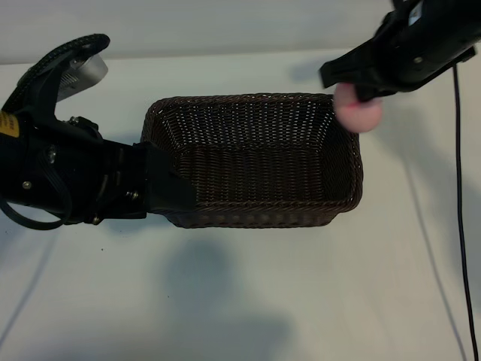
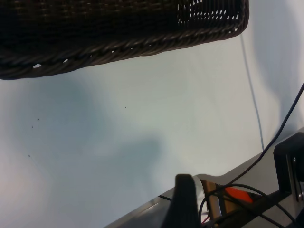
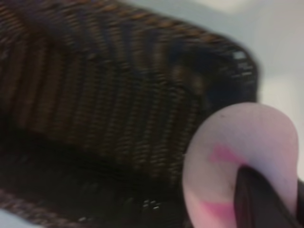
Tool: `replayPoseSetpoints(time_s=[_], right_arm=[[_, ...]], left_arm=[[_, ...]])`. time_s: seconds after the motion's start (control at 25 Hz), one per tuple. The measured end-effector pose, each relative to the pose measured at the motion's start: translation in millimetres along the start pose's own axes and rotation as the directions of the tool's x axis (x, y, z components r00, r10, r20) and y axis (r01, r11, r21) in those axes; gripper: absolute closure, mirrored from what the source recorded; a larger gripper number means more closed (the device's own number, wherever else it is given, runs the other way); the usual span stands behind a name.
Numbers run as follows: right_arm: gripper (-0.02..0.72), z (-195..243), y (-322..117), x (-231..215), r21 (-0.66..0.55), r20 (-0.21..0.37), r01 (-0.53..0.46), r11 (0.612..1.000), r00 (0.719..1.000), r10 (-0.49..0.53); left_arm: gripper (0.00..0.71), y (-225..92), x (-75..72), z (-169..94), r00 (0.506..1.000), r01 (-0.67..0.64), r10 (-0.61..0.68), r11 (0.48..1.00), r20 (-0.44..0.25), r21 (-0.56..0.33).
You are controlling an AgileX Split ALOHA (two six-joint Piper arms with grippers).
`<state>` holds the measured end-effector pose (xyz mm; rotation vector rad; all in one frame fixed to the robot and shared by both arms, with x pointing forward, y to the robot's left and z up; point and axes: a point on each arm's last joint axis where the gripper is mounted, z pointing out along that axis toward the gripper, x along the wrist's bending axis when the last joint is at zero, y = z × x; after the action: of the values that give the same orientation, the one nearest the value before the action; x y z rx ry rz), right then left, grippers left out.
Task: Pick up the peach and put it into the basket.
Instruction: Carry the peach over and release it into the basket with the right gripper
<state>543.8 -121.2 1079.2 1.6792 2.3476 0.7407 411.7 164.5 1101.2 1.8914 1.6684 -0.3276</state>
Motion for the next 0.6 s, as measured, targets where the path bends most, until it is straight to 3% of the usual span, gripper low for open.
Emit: replayPoseSetpoints(time_s=[0.28, 0.6], right_arm=[[0.660, 21, -6, 35, 0.026, -0.054, 0.092, 0.995, 0.994, -0.090], [0.660, 90, -18, 42, 0.164, -0.117, 0.135, 0.977, 0.986, -0.117]], left_arm=[[0.123, 0, 0.0, 0, 1.000, 0.000, 0.000, 1.000, 0.000, 0.000], [0.123, 0, 0.1, 0, 1.000, 0.000, 0.000, 1.000, -0.001, 0.000]])
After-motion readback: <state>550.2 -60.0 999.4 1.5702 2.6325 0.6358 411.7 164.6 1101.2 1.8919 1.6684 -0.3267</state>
